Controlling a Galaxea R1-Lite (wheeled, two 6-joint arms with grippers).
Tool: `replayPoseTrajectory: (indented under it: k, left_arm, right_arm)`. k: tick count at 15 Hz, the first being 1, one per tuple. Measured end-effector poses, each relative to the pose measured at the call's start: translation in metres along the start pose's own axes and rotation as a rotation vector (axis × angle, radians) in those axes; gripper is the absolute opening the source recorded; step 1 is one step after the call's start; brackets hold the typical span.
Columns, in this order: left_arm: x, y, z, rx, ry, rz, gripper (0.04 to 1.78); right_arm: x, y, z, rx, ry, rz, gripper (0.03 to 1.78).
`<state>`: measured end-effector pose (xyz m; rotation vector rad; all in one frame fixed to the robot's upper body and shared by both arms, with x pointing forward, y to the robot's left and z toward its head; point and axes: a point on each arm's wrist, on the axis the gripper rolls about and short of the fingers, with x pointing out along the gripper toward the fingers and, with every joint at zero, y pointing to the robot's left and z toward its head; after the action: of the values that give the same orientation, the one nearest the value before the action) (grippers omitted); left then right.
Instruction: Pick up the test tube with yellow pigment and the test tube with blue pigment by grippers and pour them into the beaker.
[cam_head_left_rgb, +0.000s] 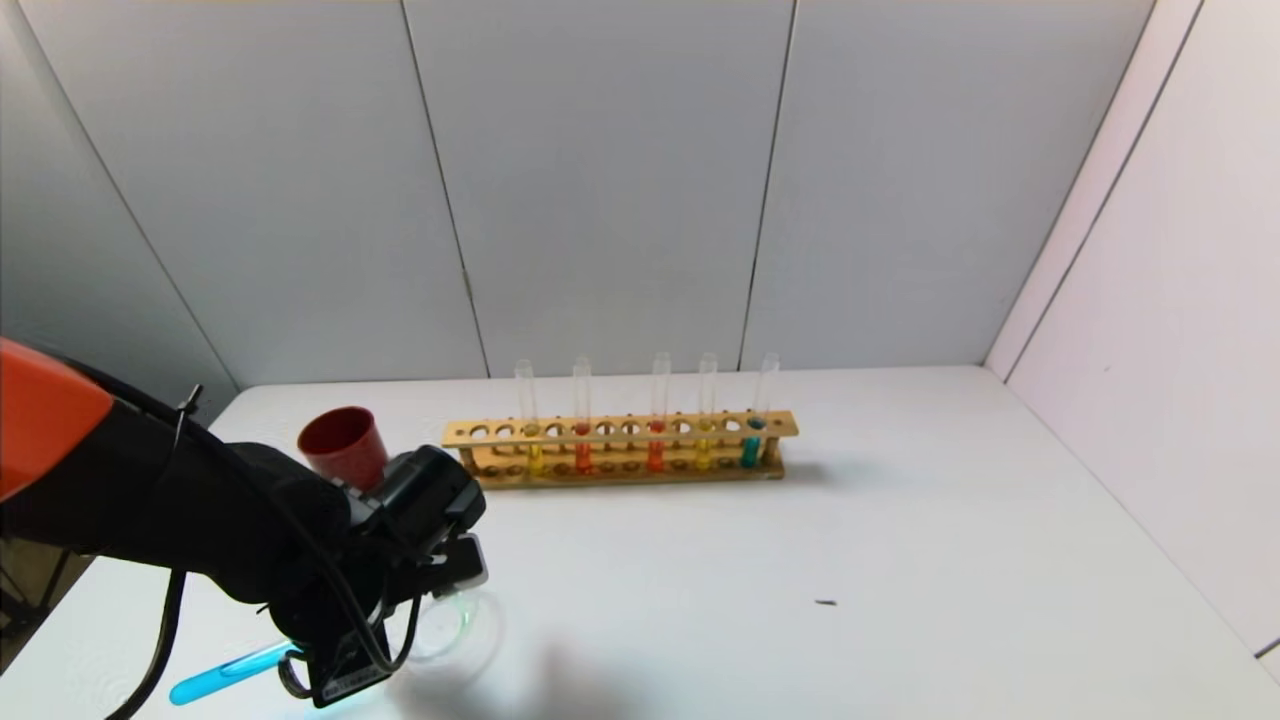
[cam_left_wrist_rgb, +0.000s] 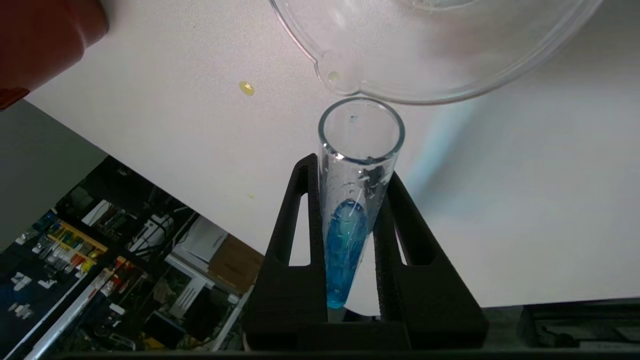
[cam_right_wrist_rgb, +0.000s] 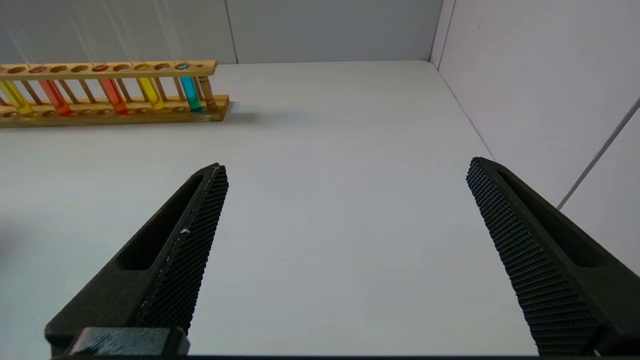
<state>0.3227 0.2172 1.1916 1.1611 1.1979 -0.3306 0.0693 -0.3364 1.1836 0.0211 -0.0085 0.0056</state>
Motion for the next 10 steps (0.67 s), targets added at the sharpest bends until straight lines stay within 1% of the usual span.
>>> replayPoseTrajectory:
  k: [3,8,10]
  left_arm:
    - [-0.01,0.004,-0.002,0.035,0.039,0.02,0.32]
    - [-0.014,0.002,-0.004,0.064,0.064,0.02,0.32]
    - [-0.016,0.002,-0.006,0.086,0.091,0.027,0.32]
  right_arm:
    - [0.0,0.0,0.0,0.0,0.0,0.0,1.74]
    - [0.0,0.0,0.0,0.0,0.0,0.0,1.74]
    - [0.0,0.0,0.0,0.0,0.0,0.0,1.74]
